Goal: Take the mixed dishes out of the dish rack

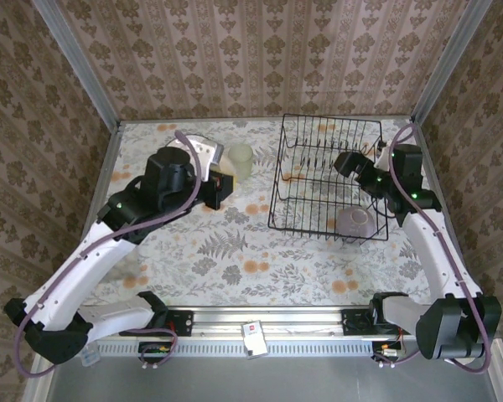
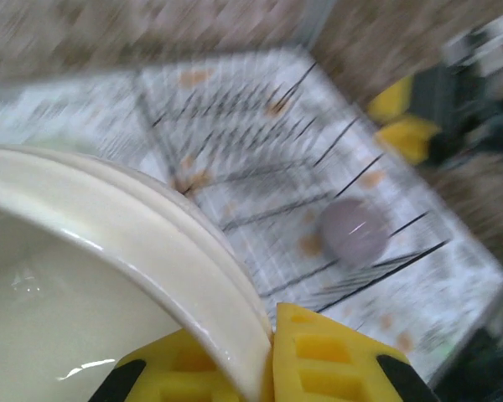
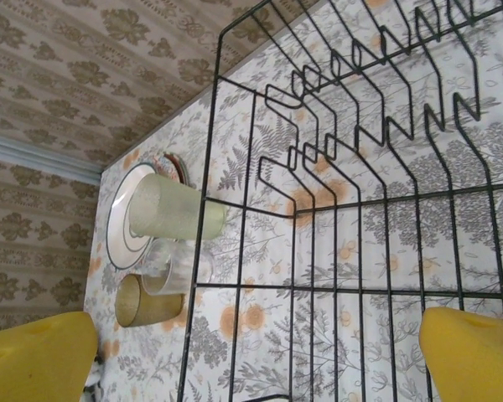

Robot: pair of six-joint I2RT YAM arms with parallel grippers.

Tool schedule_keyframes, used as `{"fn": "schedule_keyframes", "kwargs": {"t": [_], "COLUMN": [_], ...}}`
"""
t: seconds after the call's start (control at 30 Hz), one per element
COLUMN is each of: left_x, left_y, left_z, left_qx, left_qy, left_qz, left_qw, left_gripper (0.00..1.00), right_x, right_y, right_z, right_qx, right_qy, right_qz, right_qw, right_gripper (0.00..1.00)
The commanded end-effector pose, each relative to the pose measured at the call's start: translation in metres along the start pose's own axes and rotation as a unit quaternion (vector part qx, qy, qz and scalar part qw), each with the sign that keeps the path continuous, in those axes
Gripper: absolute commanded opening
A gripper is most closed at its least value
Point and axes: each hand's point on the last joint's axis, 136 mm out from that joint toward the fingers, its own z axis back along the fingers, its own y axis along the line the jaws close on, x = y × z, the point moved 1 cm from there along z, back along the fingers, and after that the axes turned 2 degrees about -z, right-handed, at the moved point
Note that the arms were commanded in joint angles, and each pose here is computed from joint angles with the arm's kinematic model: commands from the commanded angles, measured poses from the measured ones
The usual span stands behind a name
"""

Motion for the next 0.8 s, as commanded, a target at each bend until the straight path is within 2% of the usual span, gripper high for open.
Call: {"fn": "schedule_keyframes", "kwargs": {"t": [0.0, 0.1, 0.17, 0.3, 0.53, 0.77], "left_x": [-0.038, -0.062, -0.074, -0.101, -0.129, -0.151], "left_y": [0.046, 0.071, 0.087, 0.114, 0.158, 0.208], "left_z": [0.011, 0.003, -0.006, -0.038, -0.084, -0.106], "left_qx": [0.129, 0.175, 0.195, 0.190, 0.201, 0.248], "left_qy": [0.097, 0.165, 0.191, 0.233, 0.273, 0.304], "left_qz": [-0.007, 0.004, 0.015, 0.059, 0.099, 0.122], "left_qw": [0.987, 0.971, 0.962, 0.952, 0.936, 0.912], "left_gripper": [0.00, 0.00, 0.00, 0.00, 0.00, 0.00], "right_x": [-0.012, -0.021, -0.028, -0.040, -0.054, -0.063], "right_y": [0.005, 0.006, 0.006, 0.005, 0.003, 0.000], "right_z": [0.008, 0.010, 0.011, 0.012, 0.016, 0.017], "right_qx": [0.002, -0.001, -0.003, -0.002, -0.002, -0.005], "right_qy": [0.007, 0.015, 0.021, 0.034, 0.045, 0.055], "right_qz": [0.028, 0.037, 0.045, 0.049, 0.054, 0.059], "right_qw": [1.000, 0.999, 0.999, 0.998, 0.998, 0.997], "right_gripper": [1.00, 1.00, 1.00, 1.00, 1.00, 1.00]}}
